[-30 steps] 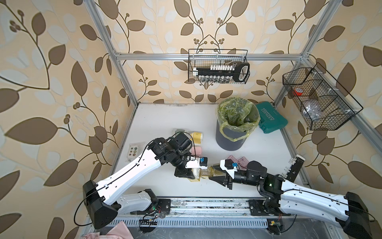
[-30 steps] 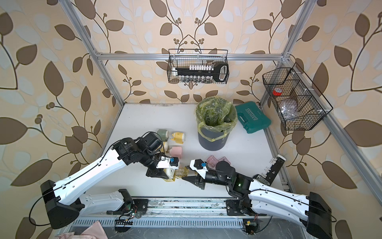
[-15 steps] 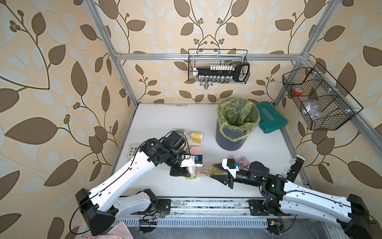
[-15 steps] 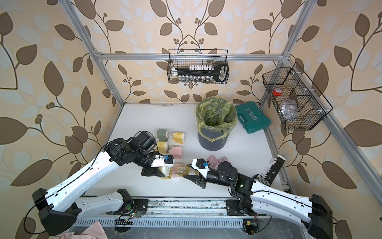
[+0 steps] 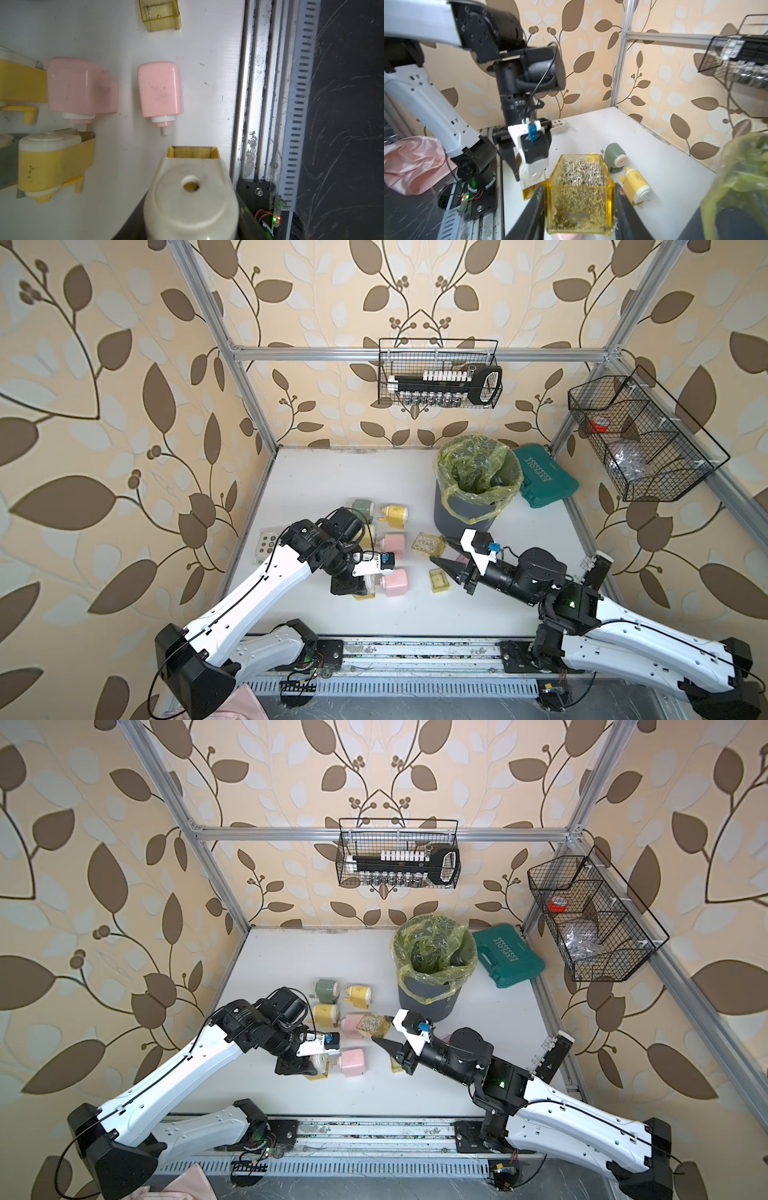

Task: Take out the pencil sharpener tray and clean the shavings
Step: Open the container of the pencil sharpener, then pour the shavings into the trash bin.

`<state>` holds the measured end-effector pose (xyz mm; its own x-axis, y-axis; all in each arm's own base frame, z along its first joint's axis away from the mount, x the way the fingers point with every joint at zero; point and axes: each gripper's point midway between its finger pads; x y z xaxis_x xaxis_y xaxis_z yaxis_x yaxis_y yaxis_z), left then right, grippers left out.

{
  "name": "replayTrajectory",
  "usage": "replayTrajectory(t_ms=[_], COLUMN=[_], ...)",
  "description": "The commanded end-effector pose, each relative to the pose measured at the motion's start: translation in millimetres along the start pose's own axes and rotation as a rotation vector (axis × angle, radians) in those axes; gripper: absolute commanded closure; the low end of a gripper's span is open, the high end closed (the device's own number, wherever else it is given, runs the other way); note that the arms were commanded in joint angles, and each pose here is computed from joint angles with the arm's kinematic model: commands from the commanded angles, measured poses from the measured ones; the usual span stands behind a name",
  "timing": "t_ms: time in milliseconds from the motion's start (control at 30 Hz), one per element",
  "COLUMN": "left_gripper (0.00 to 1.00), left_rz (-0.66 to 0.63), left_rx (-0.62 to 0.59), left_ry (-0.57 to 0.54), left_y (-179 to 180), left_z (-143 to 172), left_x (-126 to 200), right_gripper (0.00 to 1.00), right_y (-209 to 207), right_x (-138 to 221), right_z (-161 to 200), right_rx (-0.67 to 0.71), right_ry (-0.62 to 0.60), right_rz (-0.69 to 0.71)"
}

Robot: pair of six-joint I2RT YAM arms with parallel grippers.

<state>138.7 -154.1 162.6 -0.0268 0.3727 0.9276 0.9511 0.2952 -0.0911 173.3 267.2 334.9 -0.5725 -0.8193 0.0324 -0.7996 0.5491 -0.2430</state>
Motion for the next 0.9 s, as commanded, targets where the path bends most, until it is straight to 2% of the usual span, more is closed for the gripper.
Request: replayTrajectory(t_ms=[0,167,367,567,700,867], left_gripper=[1.00,1.00,1.00,1.00,1.00,1.00], left_rz=[-0.042,-0.081,-0.077,-0.092,-0.088,-0.100], left_rx=[0.018,0.057,0.091,0.090,0.084,0.080], left_ry=[0.010,0.040,0.023,0.074,0.108,0.116], left_y=[7,18,19,26,30,33], left_z=[7,21,26,31,34,36], left_x=[-1,-20,-37,-41,-49,-51], right_gripper=[1.00,1.00,1.00,1.00,1.00,1.00], right_y=[-34,-91,-154,-214,-235,-231], right_x=[0,3,7,16,7,-12], right_z=[-17,-31,-24,-13,-2,14], right_rx=[-0.029,-0.189,-0.411,-0.810,-1.150,-1.461], right_ry=[0.024,0.023,0.067,0.091,0.090,0.115], right_rz=[0.134,0.286,0.415,0.530,0.487,0.380])
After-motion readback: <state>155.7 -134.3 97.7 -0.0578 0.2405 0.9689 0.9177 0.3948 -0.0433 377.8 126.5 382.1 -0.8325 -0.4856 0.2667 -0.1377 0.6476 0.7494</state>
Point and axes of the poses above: each gripper's point midway between its finger pads, its own x axis back along the fingers, its own y axis along the line the jaws close on, z = x × y, and after that the axes turned 12 degrees about x, right-handed
